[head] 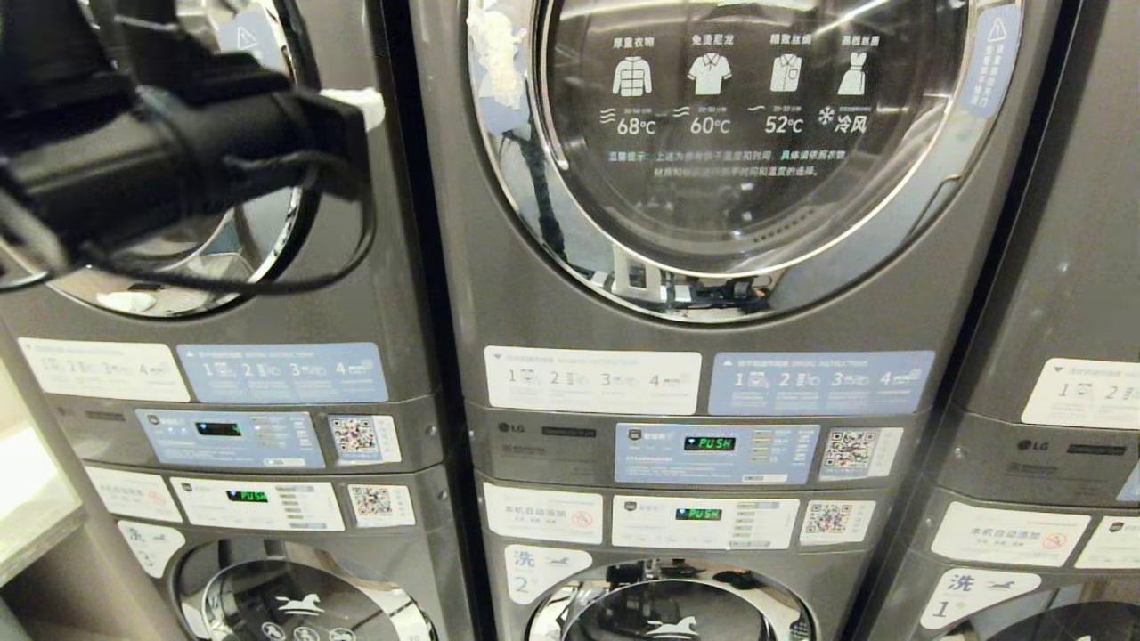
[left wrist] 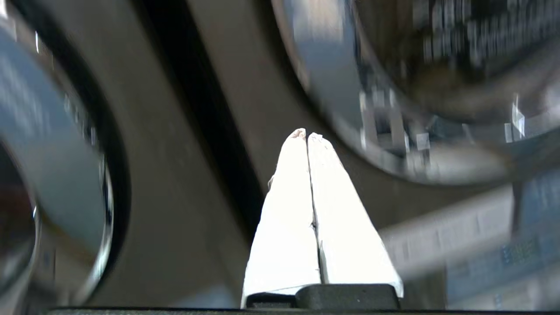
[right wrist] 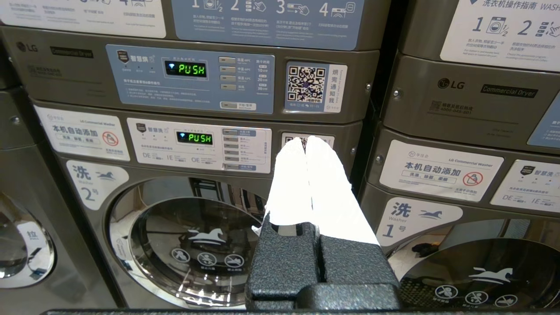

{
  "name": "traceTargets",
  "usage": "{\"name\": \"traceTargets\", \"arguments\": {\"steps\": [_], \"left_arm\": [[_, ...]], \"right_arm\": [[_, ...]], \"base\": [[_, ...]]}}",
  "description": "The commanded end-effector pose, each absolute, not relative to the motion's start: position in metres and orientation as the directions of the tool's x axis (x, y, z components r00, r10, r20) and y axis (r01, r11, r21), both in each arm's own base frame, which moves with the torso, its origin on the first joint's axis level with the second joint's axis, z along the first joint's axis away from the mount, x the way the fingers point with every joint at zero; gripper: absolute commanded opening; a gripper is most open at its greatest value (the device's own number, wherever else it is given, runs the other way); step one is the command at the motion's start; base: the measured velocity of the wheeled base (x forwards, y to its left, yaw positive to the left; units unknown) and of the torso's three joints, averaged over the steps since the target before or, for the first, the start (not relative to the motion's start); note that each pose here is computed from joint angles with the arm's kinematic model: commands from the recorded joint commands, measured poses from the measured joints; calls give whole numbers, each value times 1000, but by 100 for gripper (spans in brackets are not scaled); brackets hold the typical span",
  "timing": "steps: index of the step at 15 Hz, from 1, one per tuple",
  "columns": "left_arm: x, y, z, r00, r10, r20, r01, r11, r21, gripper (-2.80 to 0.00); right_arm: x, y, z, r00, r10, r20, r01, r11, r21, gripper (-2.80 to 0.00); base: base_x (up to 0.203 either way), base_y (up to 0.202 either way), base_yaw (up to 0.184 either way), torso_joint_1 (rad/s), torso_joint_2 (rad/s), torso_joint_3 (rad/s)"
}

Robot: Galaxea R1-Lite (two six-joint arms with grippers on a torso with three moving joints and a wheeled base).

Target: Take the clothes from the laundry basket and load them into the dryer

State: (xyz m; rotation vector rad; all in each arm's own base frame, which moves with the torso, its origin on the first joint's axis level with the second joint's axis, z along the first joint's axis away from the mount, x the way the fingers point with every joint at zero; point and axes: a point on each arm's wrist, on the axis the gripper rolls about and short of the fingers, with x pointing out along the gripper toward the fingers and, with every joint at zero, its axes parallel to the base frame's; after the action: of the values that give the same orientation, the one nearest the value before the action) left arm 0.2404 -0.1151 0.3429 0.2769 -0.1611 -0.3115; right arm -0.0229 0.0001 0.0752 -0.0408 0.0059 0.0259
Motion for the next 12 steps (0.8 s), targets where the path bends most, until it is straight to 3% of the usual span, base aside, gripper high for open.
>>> {"name": "traceTargets", "arguments": {"steps": [1,3,6,9,12], "left_arm": [[184,-87,333,941,-322,103,281,915,290,-280],[145,-68,279,941,-327,-92,339,902,266,-280],[93,-43,181,864,-313,-395,397,905,152,-280],[43,-20,110,787,-333,-520,426,902,67,-280],[20,-10,76,709,-339,-618,447,894,22,-280]], "right_arm": [[-23,0,75,1000,26,-6,-26,999,-41,-280],[-23,0,75,1000,26,-6,-26,999,-41,-280],[-23,0,75,1000,21,-6,-22,999,-26,-280],[-23,0,75,1000,21,-7,-22,999,-25,-280],[-23,0,75,1000,20,-7,-21,999,-26,-280]], "base": [[0,0,0,0,0,0],[0,0,0,0,0,0],[0,0,0,0,0,0],[0,0,0,0,0,0],[0,0,0,0,0,0]]}}
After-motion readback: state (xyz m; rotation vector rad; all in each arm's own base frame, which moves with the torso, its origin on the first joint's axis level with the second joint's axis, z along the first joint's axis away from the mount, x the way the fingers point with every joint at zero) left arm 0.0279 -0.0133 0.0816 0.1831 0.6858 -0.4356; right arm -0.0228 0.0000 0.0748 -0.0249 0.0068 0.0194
